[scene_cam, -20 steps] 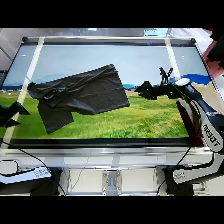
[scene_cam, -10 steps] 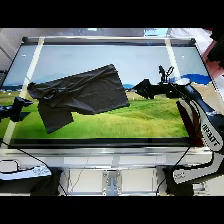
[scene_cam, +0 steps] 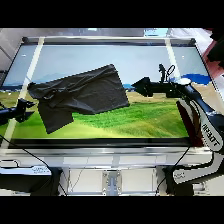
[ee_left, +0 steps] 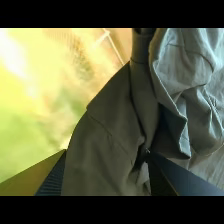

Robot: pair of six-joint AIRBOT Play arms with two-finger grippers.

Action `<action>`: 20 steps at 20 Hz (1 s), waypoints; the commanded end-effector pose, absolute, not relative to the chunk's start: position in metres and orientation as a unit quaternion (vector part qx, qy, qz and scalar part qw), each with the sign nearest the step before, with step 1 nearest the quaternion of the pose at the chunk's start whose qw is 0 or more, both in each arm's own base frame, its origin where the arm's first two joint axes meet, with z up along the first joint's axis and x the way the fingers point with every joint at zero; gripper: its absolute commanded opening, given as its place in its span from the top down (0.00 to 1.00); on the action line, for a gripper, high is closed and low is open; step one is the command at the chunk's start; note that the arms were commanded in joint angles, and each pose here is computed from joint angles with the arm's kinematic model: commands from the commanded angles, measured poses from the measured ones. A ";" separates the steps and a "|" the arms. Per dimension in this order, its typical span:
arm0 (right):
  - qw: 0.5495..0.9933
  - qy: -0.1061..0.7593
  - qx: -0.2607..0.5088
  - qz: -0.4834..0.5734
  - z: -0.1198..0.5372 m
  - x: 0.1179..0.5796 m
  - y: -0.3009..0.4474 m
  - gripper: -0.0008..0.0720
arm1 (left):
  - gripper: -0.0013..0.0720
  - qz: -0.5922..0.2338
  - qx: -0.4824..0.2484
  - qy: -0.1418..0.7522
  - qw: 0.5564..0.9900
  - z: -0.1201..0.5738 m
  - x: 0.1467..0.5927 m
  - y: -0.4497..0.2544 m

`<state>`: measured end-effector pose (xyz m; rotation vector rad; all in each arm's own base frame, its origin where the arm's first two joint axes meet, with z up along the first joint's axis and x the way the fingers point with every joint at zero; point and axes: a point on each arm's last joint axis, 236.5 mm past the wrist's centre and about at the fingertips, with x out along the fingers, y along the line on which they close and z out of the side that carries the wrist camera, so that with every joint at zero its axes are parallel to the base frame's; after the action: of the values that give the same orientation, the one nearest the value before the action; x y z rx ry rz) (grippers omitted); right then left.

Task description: Fold the shirts.

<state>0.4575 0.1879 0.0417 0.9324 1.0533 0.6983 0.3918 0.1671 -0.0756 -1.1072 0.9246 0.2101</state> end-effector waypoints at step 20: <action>0.651 0.597 0.432 0.181 -0.043 0.408 0.221 0.23 | 0.97 0.052 -0.482 0.453 0.749 -0.088 0.426 0.120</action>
<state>0.4143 0.2197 -0.0085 0.9363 1.3103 0.5732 0.4228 0.1248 -0.0970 -1.0518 0.9873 0.1538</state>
